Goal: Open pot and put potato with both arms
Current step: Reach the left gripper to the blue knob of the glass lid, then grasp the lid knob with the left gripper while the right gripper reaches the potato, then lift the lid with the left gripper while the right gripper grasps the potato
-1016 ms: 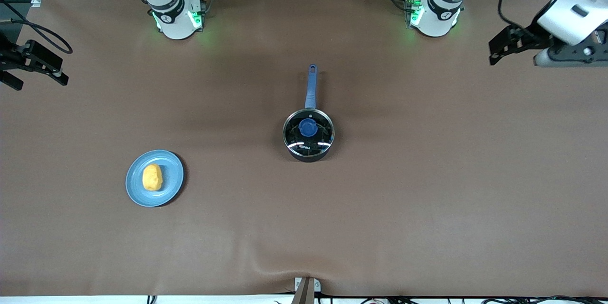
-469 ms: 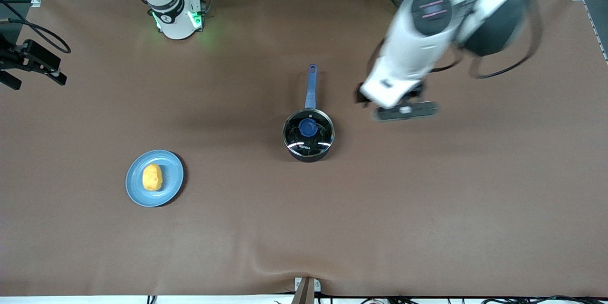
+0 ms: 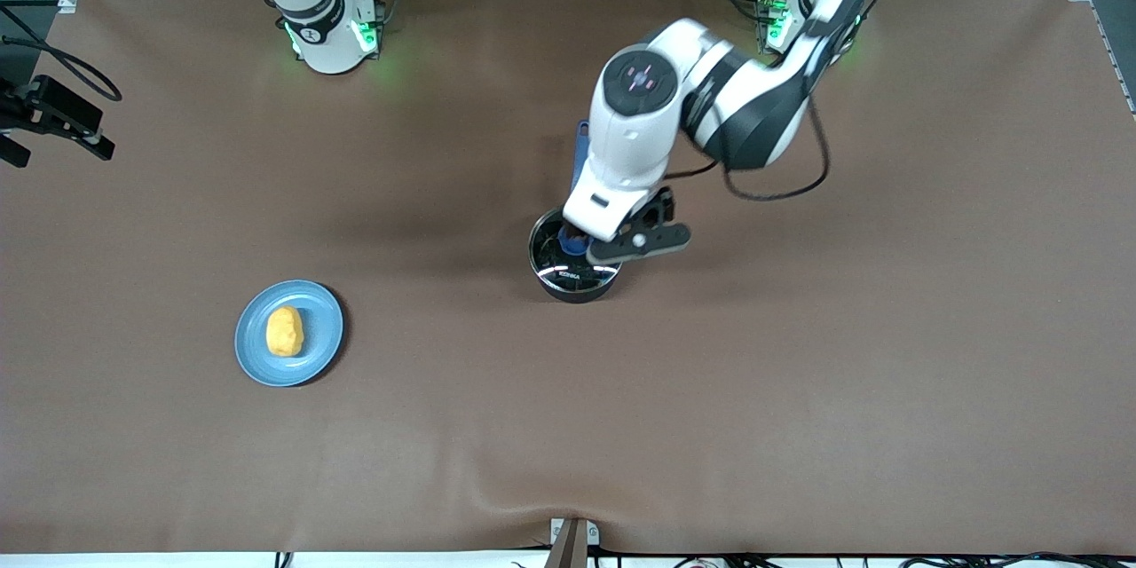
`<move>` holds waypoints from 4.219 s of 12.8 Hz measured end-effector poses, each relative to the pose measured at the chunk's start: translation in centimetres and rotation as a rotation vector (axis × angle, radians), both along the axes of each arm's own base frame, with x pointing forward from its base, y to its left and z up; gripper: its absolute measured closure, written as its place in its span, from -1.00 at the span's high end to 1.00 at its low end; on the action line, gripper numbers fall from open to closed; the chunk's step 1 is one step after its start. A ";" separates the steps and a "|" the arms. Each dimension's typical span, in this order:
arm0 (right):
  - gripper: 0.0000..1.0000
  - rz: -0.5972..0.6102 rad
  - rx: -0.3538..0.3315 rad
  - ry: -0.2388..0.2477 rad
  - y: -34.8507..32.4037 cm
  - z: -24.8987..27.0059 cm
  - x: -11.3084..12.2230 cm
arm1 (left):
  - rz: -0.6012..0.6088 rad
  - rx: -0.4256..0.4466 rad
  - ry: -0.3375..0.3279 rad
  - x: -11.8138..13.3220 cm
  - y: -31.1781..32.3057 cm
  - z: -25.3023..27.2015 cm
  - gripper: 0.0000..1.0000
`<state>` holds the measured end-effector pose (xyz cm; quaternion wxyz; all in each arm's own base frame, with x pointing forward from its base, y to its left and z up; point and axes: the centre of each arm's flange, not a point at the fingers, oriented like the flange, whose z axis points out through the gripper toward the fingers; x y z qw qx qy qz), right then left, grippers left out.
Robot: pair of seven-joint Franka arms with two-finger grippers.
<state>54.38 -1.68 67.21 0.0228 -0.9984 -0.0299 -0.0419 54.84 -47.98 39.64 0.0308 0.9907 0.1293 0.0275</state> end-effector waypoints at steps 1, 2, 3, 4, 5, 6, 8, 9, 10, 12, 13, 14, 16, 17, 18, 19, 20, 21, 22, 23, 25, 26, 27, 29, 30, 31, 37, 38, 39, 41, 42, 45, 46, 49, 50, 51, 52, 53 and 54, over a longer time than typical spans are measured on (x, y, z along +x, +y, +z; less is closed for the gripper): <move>1.00 0.002 0.000 0.012 -0.2 -0.8 0.3 | 0.046 -0.014 0.000 0.2 -1.0 -2.0 1.00; 1.00 0.014 0.000 0.031 -0.5 -2.2 0.9 | 0.083 -0.017 0.010 0.0 -1.9 -3.9 1.00; 1.00 0.037 -0.002 0.044 -0.8 -3.9 1.9 | 0.110 -0.014 0.022 -0.6 -2.9 -5.5 1.00; 1.00 0.054 -0.003 0.045 -1.1 -6.1 3.4 | 0.123 -0.008 0.033 -1.2 -3.7 -6.7 1.00; 1.00 0.061 -0.005 0.045 -1.2 -8.2 4.9 | 0.125 -0.003 0.040 -1.7 -4.2 -7.4 1.00; 1.00 0.064 -0.005 0.048 -1.3 -10.2 6.2 | 0.123 0.000 0.042 -2.1 -4.5 -7.7 1.00; 1.00 0.063 -0.004 0.076 -1.5 -13.1 7.5 | 0.131 0.004 0.047 -2.4 -4.7 -7.8 1.00; 1.00 0.061 -0.003 0.082 -1.6 -14.1 8.0 | 0.138 0.014 0.055 -2.5 -4.7 -7.9 1.00; 1.00 0.059 -0.004 0.078 -1.7 -15.2 8.4 | 0.144 0.032 0.070 -2.7 -4.5 -8.3 1.00; 1.00 0.058 -0.006 0.065 -1.7 -18.6 8.9 | 0.147 0.066 0.097 -3.1 -4.2 -8.9 1.00; 1.00 0.057 -0.007 0.059 -1.6 -20.7 8.9 | 0.148 0.075 0.104 -3.3 -4.2 -9.2 1.00; 1.00 0.056 -0.008 0.058 -1.5 -23.1 8.8 | 0.155 0.079 0.109 -3.5 -4.3 -9.5 1.00; 1.00 0.056 -0.008 0.075 -1.4 -27.1 8.8 | 0.160 0.084 0.113 -3.8 -4.6 -10.0 1.00; 1.00 0.057 -0.008 0.083 -1.3 -28.6 9.0 | 0.160 0.087 0.116 -4.0 -4.7 -10.2 1.00; 1.00 0.058 -0.007 0.088 -1.3 -29.8 9.2 | 0.160 0.087 0.116 -4.0 -4.8 -10.4 1.00; 1.00 0.058 -0.007 0.091 -1.2 -30.9 9.4 | 0.160 0.085 0.115 -4.1 -4.9 -10.4 1.00; 1.00 0.057 -0.008 0.093 -1.3 -31.9 9.6 | 0.159 0.085 0.114 -4.1 -4.9 -10.4 0.99; 1.00 0.056 -0.008 0.095 -1.3 -32.9 9.8 | 0.159 0.085 0.114 -4.1 -4.9 -10.4 0.95; 1.00 0.056 -0.007 0.100 -1.2 -33.8 9.9 | 0.159 0.085 0.114 -4.1 -4.9 -10.4 0.94; 1.00 0.057 -0.007 0.101 -1.2 -34.6 10.1 | 0.159 0.085 0.114 -4.1 -4.9 -10.4 0.85; 1.00 0.059 -0.009 0.083 -0.9 -36.6 10.4 | 0.160 0.084 0.115 -4.2 -5.0 -10.5 0.80; 1.00 0.062 -0.010 0.072 -0.6 -37.7 10.4 | 0.162 0.084 0.117 -4.2 -5.0 -10.5 0.79; 1.00 0.064 -0.011 0.067 -0.4 -38.9 10.3 | 0.166 0.081 0.122 -4.3 -5.0 -10.6 0.79; 1.00 0.065 -0.011 0.066 -0.2 -40.7 10.3 | 0.173 0.072 0.131 -4.3 -5.1 -10.7 0.42; 1.00 0.065 -0.011 0.063 -0.1 -41.3 10.4 | 0.175 0.065 0.129 -4.3 -5.2 -10.6 0.22; 1.00 0.065 -0.011 0.062 -0.1 -41.8 10.4 | 0.175 0.065 0.130 -4.3 -5.2 -10.6 0.22; 1.00 0.059 -0.009 0.051 -0.1 -44.6 10.6 | 0.123 0.033 0.097 -3.4 -5.0 -8.0 0.22; 1.00 0.059 -0.008 0.051 0.0 -45.0 10.6 | 0.125 0.021 0.082 -3.0 -4.7 -6.4 0.22; 1.00 0.061 -0.008 0.050 0.2 -45.5 10.6 | 0.130 0.008 0.067 -2.4 -4.1 -4.6 0.22; 1.00 0.070 -0.006 0.058 0.9 -46.6 10.5 | 0.136 -0.008 0.041 -1.0 -2.0 -1.1 0.22; 1.00 0.074 -0.006 0.062 1.2 -47.0 10.4 | 0.137 -0.006 0.035 -0.1 -0.5 0.4 0.22; 0.99 0.080 -0.006 0.075 1.6 -48.5 10.1 | 0.122 0.023 0.045 3.9 6.6 3.5 0.22; 0.96 0.081 -0.006 0.077 1.7 -48.9 10.1 | 0.112 0.033 0.052 5.4 9.4 4.0 0.22; 0.39 0.079 -0.006 0.077 1.6 -49.3 10.1 | 0.075 0.039 0.094 8.6 16.6 3.0 0.22; 0.19 0.076 -0.007 0.074 1.5 -49.2 10.1 | 0.054 0.039 0.109 9.3 18.9 2.3 0.22; 0.12 0.074 -0.007 0.072 1.4 -49.1 10.2 | 0.032 0.039 0.124 10.2 21.5 1.6 0.22; 0.12 0.073 -0.006 0.070 1.4 -49.0 10.2 | 0.009 0.041 0.143 10.9 24.5 0.6 0.22; 0.12 0.071 -0.005 0.064 1.4 -48.7 10.4 | -0.011 0.040 0.163 11.5 27.6 -0.6 0.22; 0.12 0.071 -0.005 0.054 1.4 -48.1 10.7 | -0.029 0.038 0.176 11.9 30.4 -2.0 0.22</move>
